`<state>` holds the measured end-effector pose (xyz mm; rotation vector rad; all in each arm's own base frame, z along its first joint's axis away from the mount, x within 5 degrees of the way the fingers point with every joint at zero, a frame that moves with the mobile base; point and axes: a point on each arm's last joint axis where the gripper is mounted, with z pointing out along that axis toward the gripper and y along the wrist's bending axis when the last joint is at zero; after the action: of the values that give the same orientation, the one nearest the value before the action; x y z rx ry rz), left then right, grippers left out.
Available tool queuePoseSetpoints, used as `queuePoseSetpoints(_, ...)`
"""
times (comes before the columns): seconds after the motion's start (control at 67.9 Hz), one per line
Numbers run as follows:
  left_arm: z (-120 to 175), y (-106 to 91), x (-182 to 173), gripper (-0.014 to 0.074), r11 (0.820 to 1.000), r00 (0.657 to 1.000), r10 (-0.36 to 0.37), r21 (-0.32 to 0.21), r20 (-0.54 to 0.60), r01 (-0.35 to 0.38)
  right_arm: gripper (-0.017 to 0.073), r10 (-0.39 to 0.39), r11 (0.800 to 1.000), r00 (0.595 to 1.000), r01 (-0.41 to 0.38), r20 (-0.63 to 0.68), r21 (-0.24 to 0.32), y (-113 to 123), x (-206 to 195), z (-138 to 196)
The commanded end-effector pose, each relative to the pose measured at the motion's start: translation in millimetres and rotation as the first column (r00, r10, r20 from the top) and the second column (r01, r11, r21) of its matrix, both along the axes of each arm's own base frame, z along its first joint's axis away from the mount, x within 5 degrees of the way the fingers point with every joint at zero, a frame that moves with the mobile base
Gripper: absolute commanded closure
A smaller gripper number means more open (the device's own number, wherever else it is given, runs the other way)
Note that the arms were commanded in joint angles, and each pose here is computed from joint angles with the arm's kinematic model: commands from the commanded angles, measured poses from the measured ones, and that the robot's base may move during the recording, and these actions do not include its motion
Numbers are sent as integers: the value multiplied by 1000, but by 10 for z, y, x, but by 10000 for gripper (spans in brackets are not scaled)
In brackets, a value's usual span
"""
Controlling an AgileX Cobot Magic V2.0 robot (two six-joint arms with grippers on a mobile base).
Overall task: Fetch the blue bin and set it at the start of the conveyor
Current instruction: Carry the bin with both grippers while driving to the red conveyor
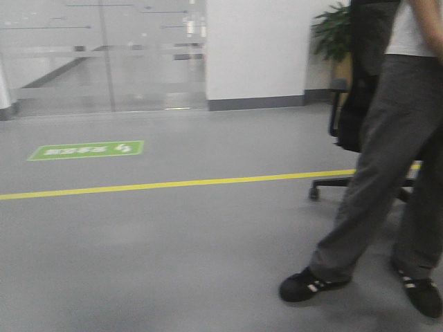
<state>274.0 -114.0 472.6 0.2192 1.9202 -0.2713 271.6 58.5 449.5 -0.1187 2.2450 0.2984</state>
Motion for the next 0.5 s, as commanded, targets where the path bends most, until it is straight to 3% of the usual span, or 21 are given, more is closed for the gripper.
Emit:
queuePoseSetpoints(0.0, 125, -29, -47, 705, 997, 997, -23, -78, 71, 28, 711, 17, 1000, 998, -16, 61, -10, -1, -14, 81)
queuePoseSetpoints(0.486, 125, -29, -47, 705, 997, 997, -23, -78, 71, 28, 711, 17, 1000, 998, -16, 61, -10, -1, -14, 81)
